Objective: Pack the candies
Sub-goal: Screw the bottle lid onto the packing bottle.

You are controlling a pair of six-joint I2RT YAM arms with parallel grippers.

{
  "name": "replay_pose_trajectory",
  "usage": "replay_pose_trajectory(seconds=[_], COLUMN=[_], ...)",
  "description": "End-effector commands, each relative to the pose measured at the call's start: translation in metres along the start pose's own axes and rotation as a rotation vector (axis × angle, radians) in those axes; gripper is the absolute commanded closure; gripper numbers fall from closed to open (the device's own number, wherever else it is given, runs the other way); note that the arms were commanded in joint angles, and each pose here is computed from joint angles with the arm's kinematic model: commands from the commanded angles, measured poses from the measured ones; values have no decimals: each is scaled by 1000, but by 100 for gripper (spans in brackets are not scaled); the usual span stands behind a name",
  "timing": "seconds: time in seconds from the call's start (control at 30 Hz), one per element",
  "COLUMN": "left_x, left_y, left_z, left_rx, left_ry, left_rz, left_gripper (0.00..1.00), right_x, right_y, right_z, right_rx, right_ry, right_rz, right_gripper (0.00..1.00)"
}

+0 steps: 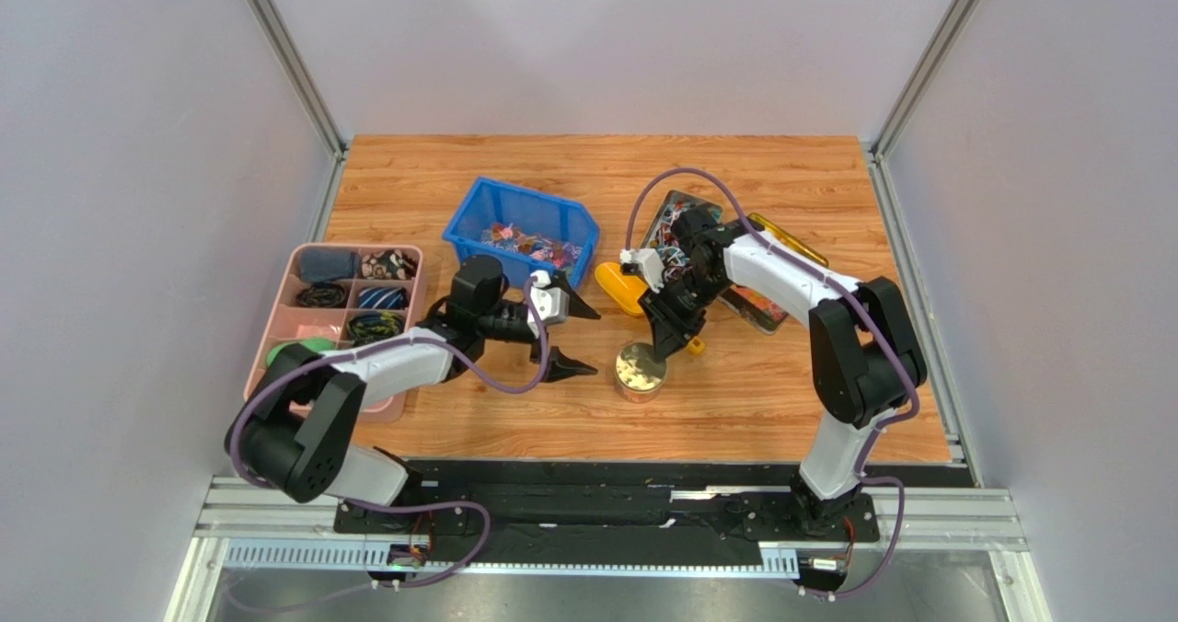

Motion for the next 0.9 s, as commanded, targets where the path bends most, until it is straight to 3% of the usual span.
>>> replay_pose_trajectory(seconds=[0.0, 0.23, 0.3, 0.47, 0.6, 0.63, 0.7, 0.87], left_x=[21, 48, 50, 77, 102, 118, 128, 166], left_y=[-25, -62, -72, -90, -106, -110, -117, -140], left_z=[3, 2, -1, -3, -9, -8, -11, -17], left_rx=[-9, 108, 130, 192, 273, 292, 339, 401], left_ry=[-13, 18, -34, -33, -30, 9, -17, -19], left_rz=[13, 25, 47, 70, 106, 107, 142, 125], left_gripper=[1, 1, 1, 1, 1, 1, 1, 1], right_x=[22, 46, 48, 60, 71, 70, 68, 47], right_y=[8, 18, 15, -19, -61, -70, -88, -139], right_z=[10, 19, 20, 20, 23, 25, 29, 53], right_rx=[11, -11, -30, -175, -285, -299, -351, -534], right_ry=[-36, -80, -92, -116, -127, -131, -124, -139], right_rz=[-33, -32, -39, -83, -122, -125, -137, -200], right_gripper=[70, 68, 68, 59, 45, 34, 0, 0])
Point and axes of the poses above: each gripper's point midway between its finger pads, its own y axis out along the fingers, its own z axis along the line the jaws close on, x = y × z, the point moved 10 cm from there along -y, back along the fingers, and after that the axes turned 7 degrees about -y, right-handed, at the moved point
